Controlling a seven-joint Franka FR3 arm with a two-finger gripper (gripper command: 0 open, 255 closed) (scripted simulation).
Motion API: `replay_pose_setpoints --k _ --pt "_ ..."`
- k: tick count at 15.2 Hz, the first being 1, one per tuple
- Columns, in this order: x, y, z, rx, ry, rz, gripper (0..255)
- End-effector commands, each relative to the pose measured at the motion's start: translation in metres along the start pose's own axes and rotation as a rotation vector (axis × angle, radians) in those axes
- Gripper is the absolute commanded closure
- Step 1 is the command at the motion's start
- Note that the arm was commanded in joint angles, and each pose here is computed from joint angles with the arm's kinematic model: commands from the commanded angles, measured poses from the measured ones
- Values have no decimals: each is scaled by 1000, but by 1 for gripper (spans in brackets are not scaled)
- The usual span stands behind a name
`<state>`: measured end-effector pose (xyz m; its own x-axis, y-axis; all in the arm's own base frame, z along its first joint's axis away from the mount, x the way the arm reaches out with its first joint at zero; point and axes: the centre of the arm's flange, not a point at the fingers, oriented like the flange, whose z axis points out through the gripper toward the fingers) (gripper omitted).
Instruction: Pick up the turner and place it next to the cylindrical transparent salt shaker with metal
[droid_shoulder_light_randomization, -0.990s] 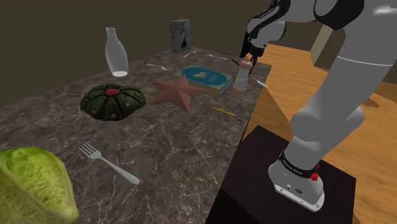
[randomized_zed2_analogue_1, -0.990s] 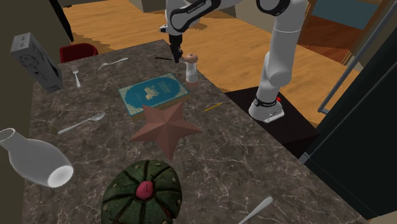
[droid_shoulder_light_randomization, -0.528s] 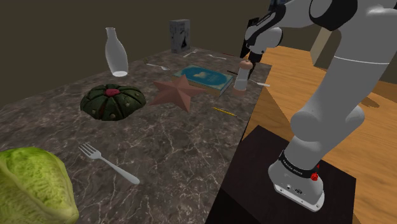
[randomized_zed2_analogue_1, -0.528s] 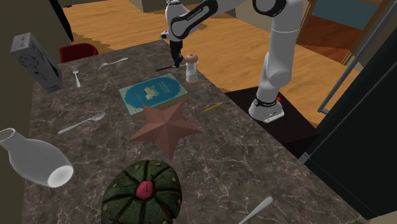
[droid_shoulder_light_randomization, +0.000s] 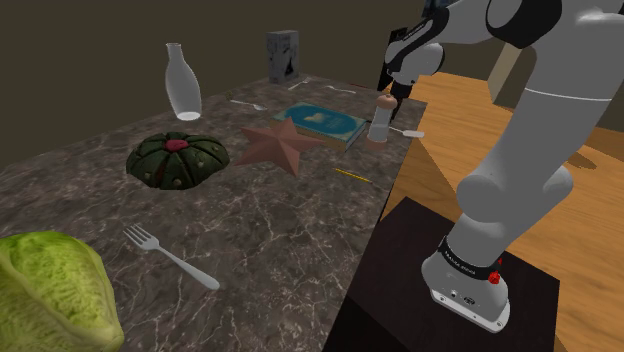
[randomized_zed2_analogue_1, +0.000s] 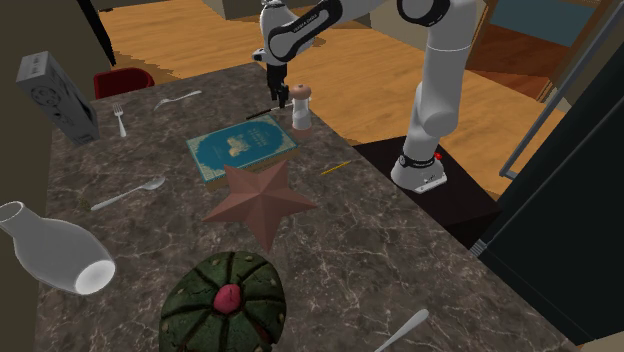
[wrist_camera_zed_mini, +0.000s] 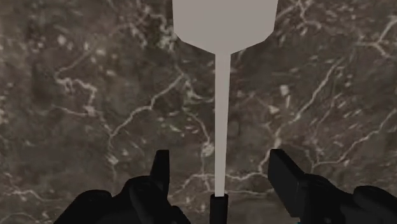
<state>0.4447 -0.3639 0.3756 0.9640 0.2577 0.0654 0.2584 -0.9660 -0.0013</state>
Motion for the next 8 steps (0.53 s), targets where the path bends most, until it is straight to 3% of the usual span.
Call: replay_pose_setpoints --k 1,4,8 --pt "0 0 0 0 0 0 0" --pt "0 0 0 0 0 0 0" --pt "0 0 -50 0 0 0 0"
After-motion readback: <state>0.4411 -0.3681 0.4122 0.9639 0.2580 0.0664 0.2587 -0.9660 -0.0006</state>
